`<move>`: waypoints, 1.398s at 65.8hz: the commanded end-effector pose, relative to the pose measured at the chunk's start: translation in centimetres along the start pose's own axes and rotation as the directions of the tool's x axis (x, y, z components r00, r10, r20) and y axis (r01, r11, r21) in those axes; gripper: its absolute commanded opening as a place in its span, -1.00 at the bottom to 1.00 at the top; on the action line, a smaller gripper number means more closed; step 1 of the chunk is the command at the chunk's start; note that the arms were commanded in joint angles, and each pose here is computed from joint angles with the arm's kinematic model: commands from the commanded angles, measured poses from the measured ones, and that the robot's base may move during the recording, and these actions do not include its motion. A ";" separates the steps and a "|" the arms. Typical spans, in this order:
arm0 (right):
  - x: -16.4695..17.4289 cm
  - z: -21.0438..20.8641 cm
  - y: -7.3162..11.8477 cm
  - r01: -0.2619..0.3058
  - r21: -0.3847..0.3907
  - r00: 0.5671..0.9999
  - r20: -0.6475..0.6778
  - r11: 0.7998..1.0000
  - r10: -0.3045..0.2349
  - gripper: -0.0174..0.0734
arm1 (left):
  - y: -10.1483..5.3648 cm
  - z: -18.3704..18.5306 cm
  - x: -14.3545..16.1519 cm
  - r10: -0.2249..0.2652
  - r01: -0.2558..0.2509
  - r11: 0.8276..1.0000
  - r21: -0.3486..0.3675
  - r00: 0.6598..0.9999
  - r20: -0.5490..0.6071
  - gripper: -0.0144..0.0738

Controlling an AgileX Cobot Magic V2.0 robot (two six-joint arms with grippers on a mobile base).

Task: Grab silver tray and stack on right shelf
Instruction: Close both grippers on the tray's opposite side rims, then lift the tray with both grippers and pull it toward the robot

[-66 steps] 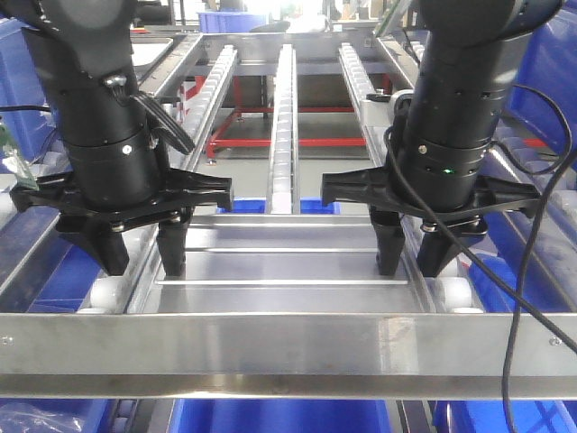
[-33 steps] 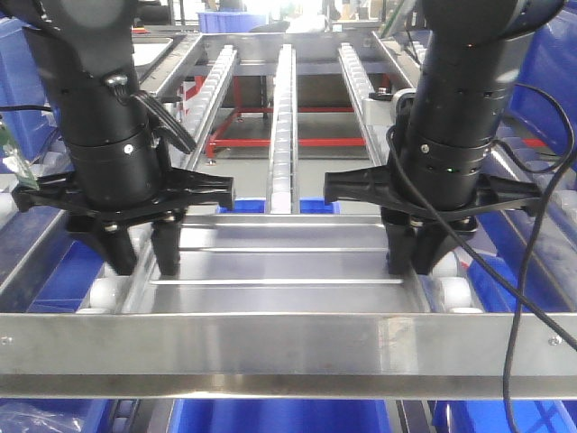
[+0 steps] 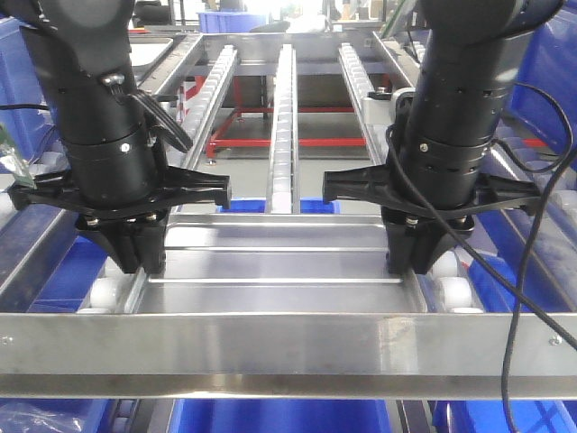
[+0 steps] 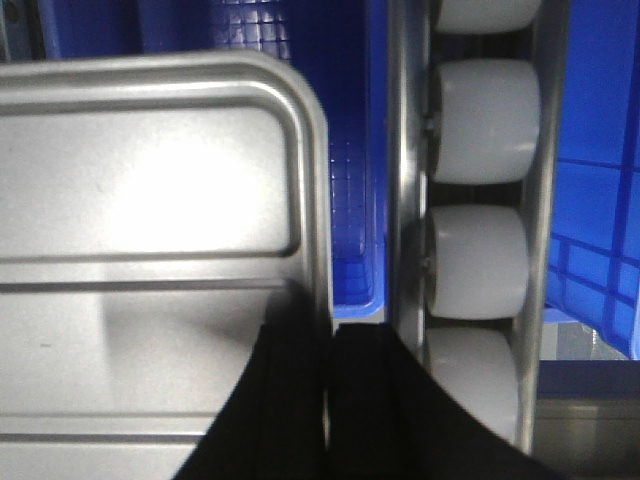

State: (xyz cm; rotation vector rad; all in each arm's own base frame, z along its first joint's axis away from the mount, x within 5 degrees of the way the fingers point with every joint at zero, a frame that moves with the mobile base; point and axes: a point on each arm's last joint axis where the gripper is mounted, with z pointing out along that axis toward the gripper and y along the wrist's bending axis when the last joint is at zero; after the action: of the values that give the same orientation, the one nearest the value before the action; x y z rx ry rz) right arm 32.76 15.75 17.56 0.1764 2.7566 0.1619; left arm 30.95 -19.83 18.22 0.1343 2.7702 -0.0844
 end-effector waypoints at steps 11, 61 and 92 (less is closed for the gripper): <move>-1.5 -2.4 0.6 0.011 -0.052 0.996 0.094 0.999 -0.006 -0.46 | -0.4 -2.1 -1.2 -0.004 0.001 0.999 0.039 0.997 0.078 -0.89; 1.3 -11.4 1.2 -0.022 -0.078 0.999 0.039 0.997 0.025 -0.46 | -0.6 -11.7 1.5 -0.027 0.028 0.994 0.103 1.000 -0.010 -0.89; 10.0 -13.4 -0.1 -0.053 -0.119 0.998 -0.041 0.992 0.048 -0.44 | -0.4 -13.1 9.2 -0.077 0.085 0.986 0.141 0.995 -0.065 -0.89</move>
State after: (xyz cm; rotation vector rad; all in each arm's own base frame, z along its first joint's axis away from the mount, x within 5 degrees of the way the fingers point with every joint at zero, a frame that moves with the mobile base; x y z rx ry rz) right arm 19.60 15.82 24.89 0.1944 2.8408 0.2404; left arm 18.79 -18.03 25.57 0.0899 2.8877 -0.2132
